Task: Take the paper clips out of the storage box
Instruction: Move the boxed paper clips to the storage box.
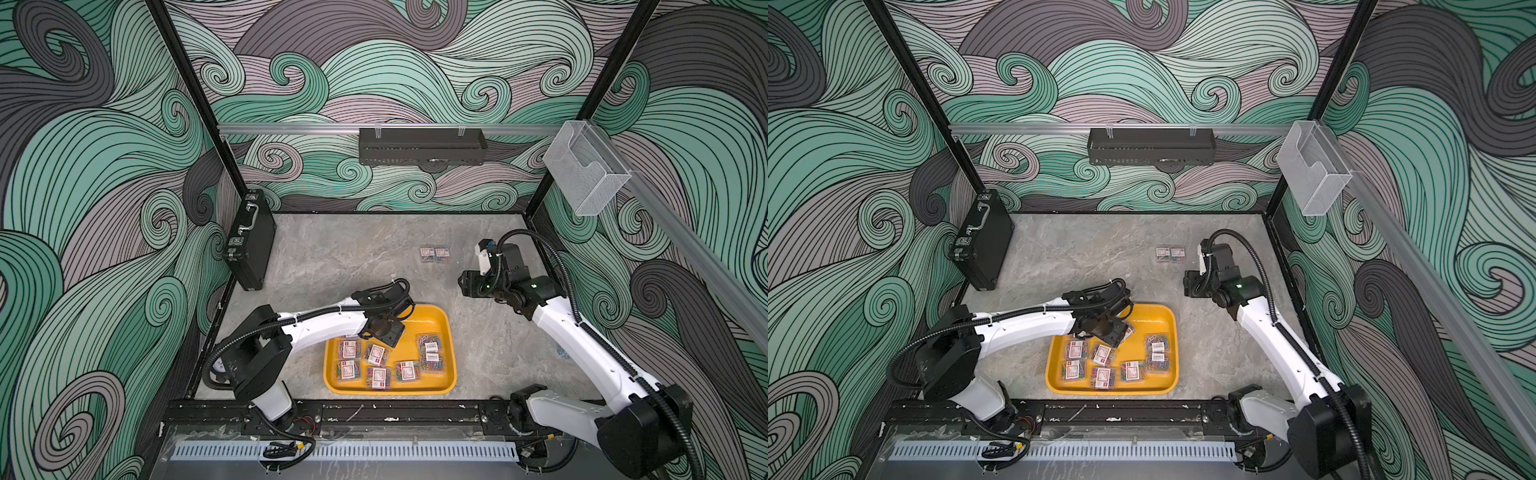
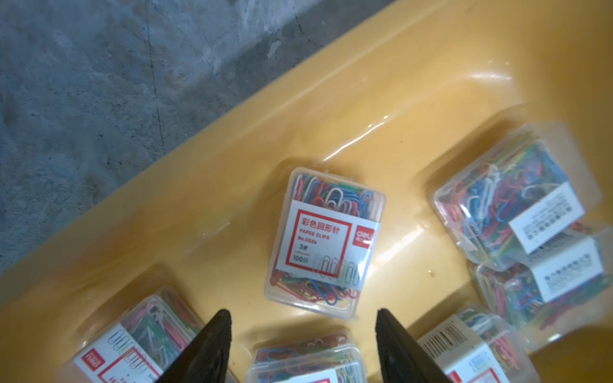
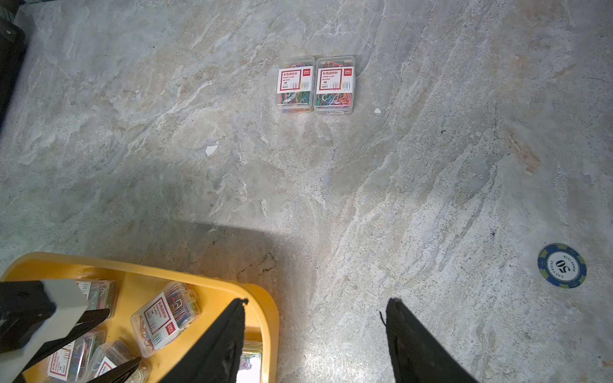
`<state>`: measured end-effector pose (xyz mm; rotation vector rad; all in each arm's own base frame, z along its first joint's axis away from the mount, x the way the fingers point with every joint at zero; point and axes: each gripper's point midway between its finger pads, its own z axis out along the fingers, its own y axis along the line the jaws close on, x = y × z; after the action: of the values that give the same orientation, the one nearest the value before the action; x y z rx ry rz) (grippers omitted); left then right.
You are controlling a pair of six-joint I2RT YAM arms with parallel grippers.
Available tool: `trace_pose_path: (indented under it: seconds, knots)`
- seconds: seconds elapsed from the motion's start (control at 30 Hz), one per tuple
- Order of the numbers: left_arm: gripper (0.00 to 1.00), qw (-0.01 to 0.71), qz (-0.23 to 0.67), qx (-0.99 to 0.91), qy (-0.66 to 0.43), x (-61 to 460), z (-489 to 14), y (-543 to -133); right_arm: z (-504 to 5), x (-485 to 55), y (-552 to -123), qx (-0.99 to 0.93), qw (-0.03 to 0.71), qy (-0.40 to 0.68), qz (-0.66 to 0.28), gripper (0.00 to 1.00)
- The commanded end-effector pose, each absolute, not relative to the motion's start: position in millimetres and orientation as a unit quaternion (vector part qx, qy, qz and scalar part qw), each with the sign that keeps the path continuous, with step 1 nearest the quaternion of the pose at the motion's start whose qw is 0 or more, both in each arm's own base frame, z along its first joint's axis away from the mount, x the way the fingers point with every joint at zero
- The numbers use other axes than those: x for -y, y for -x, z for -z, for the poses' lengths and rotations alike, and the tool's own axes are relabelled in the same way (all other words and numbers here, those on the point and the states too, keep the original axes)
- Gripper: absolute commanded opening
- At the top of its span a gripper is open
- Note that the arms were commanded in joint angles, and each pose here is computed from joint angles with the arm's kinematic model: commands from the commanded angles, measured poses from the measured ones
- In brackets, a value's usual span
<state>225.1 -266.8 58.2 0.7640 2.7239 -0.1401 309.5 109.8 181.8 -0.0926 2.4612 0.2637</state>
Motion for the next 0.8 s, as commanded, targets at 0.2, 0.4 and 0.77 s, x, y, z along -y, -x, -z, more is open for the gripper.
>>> trace_pose_path:
  seconds: [0.2, 0.4, 0.77]
  knots:
    - [0.68, 0.151, 0.072, -0.939, -0.302, 289, -54, -238, -180, -113, -313, -0.941, 0.321, 0.033, -0.102, 0.67]
    - [0.65, 0.132, 0.080, -0.938, -0.311, 296, -46, -235, -177, -114, -314, -0.942, 0.318, 0.033, -0.104, 0.67]
    - [0.49, 0.108, 0.087, -0.960, -0.245, 290, -40, -226, -179, -114, -311, -0.941, 0.320, 0.034, -0.108, 0.67]
